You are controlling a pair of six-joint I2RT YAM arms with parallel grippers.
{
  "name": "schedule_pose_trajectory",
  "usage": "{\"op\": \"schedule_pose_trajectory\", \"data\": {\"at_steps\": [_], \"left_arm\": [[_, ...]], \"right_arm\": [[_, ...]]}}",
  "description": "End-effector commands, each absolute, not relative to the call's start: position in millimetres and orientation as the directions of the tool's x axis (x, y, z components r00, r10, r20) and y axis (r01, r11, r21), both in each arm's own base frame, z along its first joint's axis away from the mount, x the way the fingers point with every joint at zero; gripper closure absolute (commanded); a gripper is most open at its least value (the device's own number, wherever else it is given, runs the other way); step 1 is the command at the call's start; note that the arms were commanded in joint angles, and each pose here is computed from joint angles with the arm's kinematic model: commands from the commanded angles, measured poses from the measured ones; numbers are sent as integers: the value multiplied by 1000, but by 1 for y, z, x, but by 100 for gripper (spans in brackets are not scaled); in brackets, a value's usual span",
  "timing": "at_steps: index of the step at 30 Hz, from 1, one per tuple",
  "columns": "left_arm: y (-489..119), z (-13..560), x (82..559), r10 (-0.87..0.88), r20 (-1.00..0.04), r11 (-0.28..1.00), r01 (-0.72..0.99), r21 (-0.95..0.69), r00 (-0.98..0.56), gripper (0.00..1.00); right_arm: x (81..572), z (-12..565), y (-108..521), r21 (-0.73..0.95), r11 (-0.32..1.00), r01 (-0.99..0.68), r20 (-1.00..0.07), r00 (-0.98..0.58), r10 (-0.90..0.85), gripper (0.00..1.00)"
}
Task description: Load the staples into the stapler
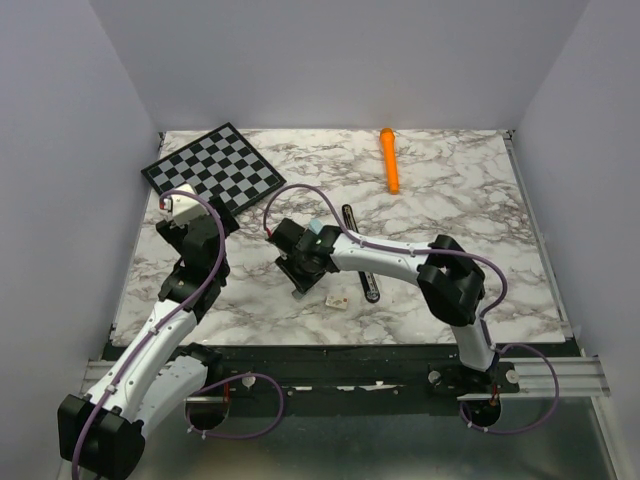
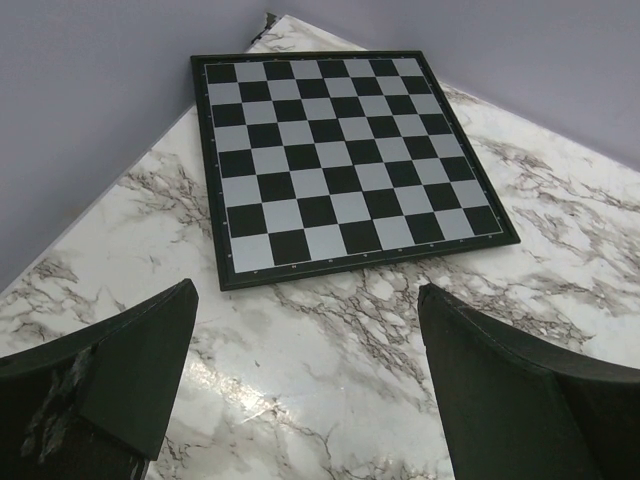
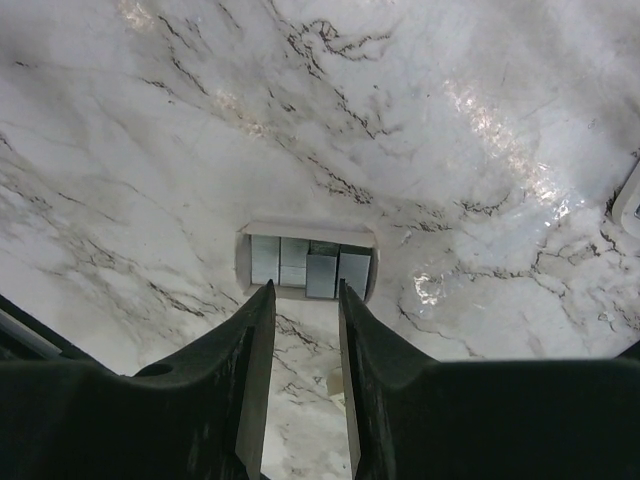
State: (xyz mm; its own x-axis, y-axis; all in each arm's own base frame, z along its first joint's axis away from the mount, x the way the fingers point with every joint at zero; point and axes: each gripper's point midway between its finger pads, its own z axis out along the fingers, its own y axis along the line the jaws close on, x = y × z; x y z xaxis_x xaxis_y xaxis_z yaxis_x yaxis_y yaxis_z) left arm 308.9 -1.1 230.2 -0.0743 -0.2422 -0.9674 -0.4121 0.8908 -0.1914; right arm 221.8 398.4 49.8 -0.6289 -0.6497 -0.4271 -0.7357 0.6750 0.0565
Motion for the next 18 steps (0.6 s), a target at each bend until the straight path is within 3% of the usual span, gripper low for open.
{"op": "schedule_pose_trajectory", "data": {"at_steps": [1,18], "left_arm": [[10,240,304,-256,-966,861,-463,-211,-34,1],[6,239,306,-261,-965,870,-442,-218,-38,1]], "right_arm": [[224,42,397,8,705,-709,-400,-648,-648,61],[221,30,404,-8,675,-738,-377,-623,-686,63]]}}
